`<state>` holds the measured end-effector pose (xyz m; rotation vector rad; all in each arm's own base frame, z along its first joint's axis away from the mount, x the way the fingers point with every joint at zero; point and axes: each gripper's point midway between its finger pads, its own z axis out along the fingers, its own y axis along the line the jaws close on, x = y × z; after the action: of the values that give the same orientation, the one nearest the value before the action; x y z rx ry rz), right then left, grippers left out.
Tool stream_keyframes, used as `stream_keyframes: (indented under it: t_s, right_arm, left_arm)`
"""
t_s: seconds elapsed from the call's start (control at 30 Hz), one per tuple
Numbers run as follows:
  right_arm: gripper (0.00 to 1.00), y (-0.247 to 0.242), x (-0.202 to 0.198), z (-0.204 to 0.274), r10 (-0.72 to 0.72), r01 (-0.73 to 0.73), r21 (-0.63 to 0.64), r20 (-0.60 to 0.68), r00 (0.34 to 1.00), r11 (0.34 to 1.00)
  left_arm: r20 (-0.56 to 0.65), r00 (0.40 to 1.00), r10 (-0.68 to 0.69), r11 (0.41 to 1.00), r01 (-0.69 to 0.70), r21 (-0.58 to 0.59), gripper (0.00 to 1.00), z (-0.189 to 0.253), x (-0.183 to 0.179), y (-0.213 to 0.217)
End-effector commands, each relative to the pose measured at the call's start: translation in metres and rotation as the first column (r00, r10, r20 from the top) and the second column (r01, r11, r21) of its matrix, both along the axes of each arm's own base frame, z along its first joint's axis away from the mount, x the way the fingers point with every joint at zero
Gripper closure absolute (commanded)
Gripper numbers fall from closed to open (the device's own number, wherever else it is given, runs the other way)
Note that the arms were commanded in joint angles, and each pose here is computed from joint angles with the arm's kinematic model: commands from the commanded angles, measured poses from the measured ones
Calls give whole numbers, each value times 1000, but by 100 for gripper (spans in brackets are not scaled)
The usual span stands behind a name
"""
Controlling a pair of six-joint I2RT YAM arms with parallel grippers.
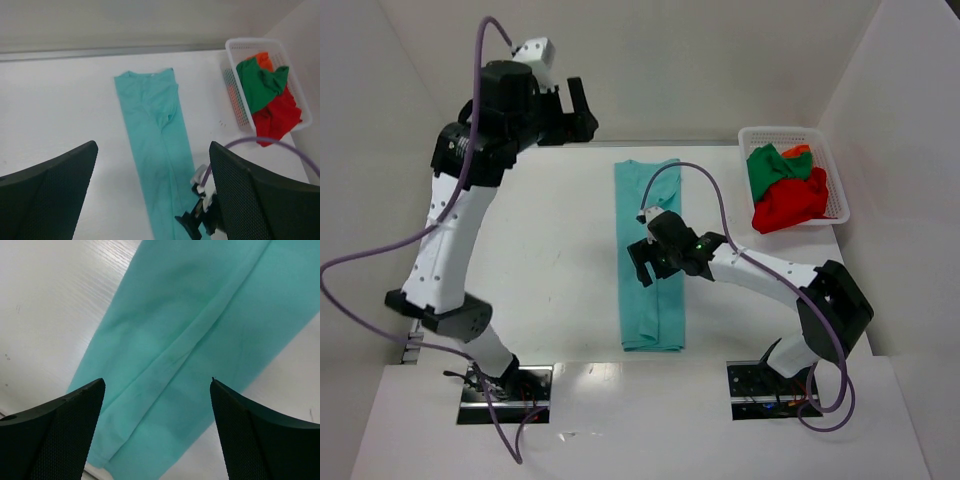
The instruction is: Fold and stack the t-shirts
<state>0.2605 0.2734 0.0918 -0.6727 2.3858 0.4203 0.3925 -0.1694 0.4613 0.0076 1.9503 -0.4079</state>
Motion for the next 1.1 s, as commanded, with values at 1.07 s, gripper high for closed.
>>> stream_keyframes:
  t_s: [1.07]
  right_arm:
    - [41,17,-103,-48,-165,160,-42,-326,931,986]
  left_arm:
    - [-495,828,-264,957,160,-242,4,-332,-137,-47]
